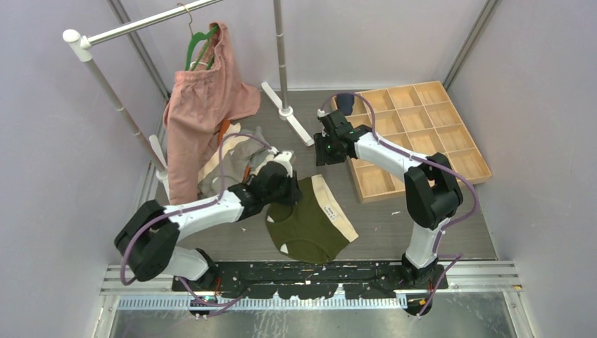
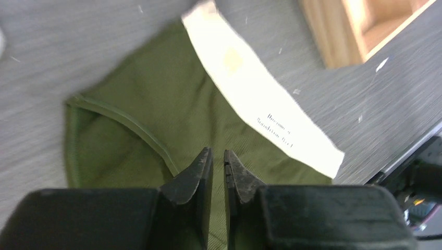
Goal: Roll the underwear
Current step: Fold the underwear at the center of the board.
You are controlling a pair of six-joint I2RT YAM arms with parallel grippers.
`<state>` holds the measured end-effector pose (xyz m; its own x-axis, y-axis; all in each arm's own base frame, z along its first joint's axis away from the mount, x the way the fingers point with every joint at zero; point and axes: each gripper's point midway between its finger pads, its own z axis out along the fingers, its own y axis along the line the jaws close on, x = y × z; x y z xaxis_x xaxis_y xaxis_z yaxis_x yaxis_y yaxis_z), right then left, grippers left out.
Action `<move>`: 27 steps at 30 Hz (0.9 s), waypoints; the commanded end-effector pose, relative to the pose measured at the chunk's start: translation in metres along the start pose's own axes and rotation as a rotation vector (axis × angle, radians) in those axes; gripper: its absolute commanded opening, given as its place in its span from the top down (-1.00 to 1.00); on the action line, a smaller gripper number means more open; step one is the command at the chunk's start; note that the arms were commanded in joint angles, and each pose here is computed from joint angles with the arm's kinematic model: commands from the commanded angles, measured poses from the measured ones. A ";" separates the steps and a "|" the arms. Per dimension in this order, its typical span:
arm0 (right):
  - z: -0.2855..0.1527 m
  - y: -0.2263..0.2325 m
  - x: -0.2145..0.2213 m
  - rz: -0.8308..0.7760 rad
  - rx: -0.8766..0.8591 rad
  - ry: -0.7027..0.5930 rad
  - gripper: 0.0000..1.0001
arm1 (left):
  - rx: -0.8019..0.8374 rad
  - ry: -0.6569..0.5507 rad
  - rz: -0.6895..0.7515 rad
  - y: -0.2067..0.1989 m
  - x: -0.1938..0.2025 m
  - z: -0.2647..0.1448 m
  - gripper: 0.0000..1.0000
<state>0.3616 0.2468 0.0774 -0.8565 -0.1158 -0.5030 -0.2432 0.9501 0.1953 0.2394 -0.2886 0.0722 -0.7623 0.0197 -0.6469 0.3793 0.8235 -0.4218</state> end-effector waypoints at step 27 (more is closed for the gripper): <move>0.037 0.007 0.028 -0.695 -0.321 0.242 0.18 | -0.226 -0.151 -0.099 0.071 -0.048 -0.053 0.61</move>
<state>0.3519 0.2566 0.0264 -0.5547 -0.7297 -0.3998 -0.8235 0.5501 0.1386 0.2717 -0.2087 0.1007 -0.7163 -0.1305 -0.6854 0.1744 0.9177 -0.3569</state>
